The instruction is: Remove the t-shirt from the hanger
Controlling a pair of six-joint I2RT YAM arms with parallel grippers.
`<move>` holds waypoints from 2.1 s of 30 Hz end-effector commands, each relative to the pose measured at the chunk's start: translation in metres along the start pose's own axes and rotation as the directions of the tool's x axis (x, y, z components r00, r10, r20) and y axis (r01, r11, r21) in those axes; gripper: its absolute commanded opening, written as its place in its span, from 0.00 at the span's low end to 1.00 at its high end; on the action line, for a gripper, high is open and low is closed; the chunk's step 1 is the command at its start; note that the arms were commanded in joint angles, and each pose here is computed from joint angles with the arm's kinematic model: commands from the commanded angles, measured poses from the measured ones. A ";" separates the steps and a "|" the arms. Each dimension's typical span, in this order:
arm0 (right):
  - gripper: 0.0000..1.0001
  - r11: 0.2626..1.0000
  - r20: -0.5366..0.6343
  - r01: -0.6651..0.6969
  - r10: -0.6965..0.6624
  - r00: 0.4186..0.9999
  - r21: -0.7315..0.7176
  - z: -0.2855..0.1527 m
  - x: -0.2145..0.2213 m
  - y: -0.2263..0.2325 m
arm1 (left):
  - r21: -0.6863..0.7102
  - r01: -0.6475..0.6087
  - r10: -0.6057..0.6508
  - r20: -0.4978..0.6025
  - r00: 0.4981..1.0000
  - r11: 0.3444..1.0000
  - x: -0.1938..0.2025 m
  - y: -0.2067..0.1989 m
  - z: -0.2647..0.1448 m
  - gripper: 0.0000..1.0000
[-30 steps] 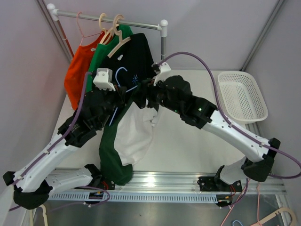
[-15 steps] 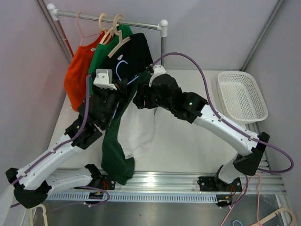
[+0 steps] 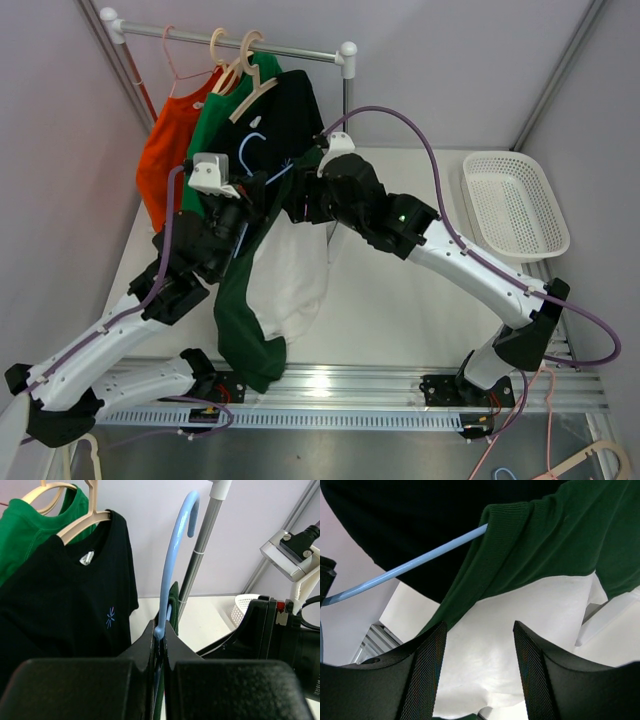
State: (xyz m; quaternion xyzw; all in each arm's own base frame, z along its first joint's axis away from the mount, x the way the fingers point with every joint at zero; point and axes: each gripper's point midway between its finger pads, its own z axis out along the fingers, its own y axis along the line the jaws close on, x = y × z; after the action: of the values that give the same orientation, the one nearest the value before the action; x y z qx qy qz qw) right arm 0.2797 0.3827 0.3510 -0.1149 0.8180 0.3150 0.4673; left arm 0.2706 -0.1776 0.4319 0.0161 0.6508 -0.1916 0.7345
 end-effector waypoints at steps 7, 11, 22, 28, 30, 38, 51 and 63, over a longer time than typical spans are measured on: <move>0.62 1.000 0.070 -0.011 0.012 0.998 -0.016 0.007 -0.016 0.007 | 0.037 0.073 -0.075 0.044 0.996 0.997 -0.011 -0.006 -0.007 0.01; 0.62 0.999 0.076 -0.017 0.020 0.997 -0.043 0.009 -0.017 0.015 | 0.030 0.066 -0.067 0.023 0.998 0.997 -0.003 -0.006 -0.004 0.01; 0.10 0.999 0.044 -0.009 0.008 0.999 0.031 0.030 -0.006 0.003 | 0.044 0.074 -0.075 0.035 0.997 0.996 -0.007 -0.006 -0.011 0.01; 0.03 0.999 0.082 0.028 -0.031 0.996 0.043 0.019 -0.021 0.006 | 0.046 0.065 -0.065 0.003 0.998 0.997 0.007 -0.009 -0.006 0.01; 0.03 0.996 0.088 0.067 -0.072 0.994 0.053 0.015 -0.024 0.009 | 0.052 0.077 -0.077 -0.007 0.997 0.996 0.010 -0.013 -0.004 0.01; 0.00 0.987 0.128 0.160 -0.157 0.979 -0.017 0.000 -0.032 0.038 | 0.045 0.054 -0.049 -0.100 0.994 0.998 0.047 -0.025 0.016 0.01; 0.00 0.943 0.023 0.244 -0.245 0.969 -0.225 -0.034 0.026 0.076 | 0.003 0.019 -0.019 -0.084 0.996 1.000 0.029 -0.029 0.033 0.01; 0.12 0.939 0.094 0.186 -0.165 0.982 -0.289 -0.094 0.024 0.069 | -0.011 0.050 -0.051 -0.104 0.993 0.999 0.026 -0.036 0.048 0.01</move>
State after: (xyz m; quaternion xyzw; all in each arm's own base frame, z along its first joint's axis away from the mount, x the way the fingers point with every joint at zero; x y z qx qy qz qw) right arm 0.2071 0.3721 0.3607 -0.2209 0.7707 0.3180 0.5061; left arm 0.2970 -0.2363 0.3957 0.0494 0.7111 -0.1941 0.6740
